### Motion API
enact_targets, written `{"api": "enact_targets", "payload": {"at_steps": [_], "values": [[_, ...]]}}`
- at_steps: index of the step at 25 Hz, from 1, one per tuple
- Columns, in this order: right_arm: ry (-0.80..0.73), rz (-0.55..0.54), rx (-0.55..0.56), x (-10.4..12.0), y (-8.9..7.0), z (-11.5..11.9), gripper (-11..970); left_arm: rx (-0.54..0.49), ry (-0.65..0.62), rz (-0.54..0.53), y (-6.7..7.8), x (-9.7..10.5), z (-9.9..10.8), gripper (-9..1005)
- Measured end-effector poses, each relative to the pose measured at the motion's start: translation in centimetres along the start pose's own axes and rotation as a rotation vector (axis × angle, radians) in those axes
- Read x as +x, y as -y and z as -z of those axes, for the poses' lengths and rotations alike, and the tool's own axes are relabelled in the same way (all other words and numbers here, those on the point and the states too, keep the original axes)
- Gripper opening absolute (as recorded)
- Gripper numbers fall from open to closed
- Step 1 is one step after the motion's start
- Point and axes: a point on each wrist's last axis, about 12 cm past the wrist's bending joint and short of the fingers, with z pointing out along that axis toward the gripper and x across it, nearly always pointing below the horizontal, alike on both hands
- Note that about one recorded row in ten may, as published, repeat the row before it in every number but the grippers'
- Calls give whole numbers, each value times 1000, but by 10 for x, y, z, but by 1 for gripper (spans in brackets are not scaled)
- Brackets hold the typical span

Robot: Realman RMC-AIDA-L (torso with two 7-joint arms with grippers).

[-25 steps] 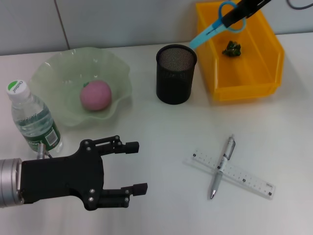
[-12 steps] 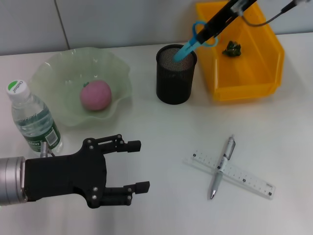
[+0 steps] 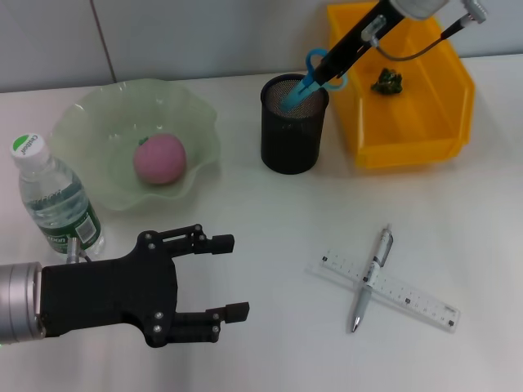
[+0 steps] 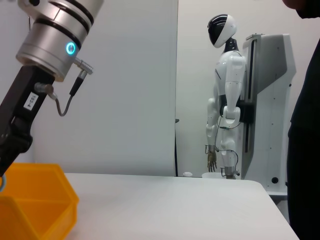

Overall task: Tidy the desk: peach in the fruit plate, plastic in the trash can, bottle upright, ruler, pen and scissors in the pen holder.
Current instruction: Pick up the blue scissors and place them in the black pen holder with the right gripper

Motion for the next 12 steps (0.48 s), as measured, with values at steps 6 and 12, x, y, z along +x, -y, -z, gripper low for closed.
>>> {"api": "enact_targets", "payload": {"at_steps": [6, 12], "values": [[1, 3, 7, -2, -3, -5, 82, -2, 0, 1, 0, 0, 0, 786], [5, 6, 8, -4, -4, -7, 99, -6, 5, 4, 1, 1, 1, 786]]}}
